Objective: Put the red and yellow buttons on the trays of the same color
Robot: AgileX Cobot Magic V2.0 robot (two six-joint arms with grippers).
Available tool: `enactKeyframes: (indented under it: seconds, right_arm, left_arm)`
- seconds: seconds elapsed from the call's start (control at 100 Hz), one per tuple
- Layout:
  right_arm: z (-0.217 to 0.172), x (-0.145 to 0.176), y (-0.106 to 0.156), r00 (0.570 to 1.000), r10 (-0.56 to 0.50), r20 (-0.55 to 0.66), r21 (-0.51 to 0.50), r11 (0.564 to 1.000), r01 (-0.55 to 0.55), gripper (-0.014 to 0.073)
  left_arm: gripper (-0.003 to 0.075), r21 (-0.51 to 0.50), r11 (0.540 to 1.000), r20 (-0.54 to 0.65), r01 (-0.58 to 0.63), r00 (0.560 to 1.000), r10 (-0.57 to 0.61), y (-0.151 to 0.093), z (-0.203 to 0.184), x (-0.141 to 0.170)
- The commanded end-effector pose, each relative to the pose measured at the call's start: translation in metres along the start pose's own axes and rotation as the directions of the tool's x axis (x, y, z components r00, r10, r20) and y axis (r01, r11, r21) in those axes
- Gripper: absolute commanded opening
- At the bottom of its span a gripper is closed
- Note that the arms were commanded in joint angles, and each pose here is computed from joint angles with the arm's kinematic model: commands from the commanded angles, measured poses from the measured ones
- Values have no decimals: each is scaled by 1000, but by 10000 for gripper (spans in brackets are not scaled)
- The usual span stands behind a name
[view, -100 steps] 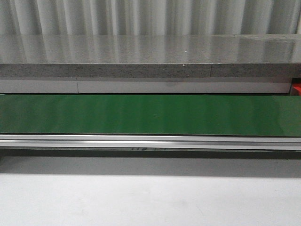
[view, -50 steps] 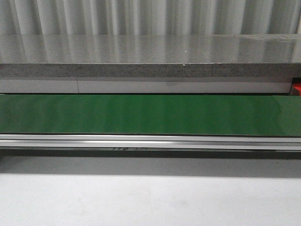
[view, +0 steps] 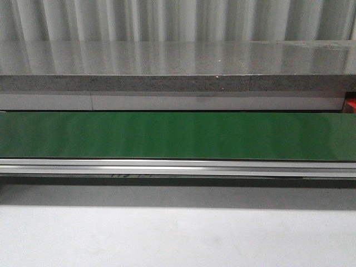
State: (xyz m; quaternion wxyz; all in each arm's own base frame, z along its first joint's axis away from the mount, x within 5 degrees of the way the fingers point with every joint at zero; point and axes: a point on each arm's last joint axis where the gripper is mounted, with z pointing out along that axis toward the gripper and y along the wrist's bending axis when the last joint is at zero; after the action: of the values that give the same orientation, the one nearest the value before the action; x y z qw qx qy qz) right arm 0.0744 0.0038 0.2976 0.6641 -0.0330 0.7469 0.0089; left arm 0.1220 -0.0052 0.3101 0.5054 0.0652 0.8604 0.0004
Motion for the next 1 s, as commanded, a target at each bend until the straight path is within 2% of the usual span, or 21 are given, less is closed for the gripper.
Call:
enactKeyframes:
  seconds: [0.0,0.16,0.33,0.46,0.71,0.99]
  right_arm:
    - [-7,-1,-1,993,7,120,27,1000,-10,-68]
    - [-15,30,-3,988,18,152,75,997,-29,-68]
    - [-24,55,-1,976,49,214,67,996,-64,-68]
    - [-17,71,-1,978,51,204,77,995,-68,-68]
    - [-12,81,-2,958,43,282,81,994,-69,-68]
    - [-12,82,-2,956,42,289,82,994,-68,-68]
  left_arm:
    - [-20,-5,1000,97,9,995,-8,1,-4,-14]
    - [-20,-5,1000,97,9,995,-8,1,-4,-14]
    - [-20,-5,1000,97,9,995,-8,1,-4,-14]
    - [-20,-5,1000,95,9,995,-9,1,-4,-14]
    - [-20,-5,1000,96,9,995,-9,1,-4,-14]
    - [-20,-5,1000,96,9,995,-9,1,-4,-14]
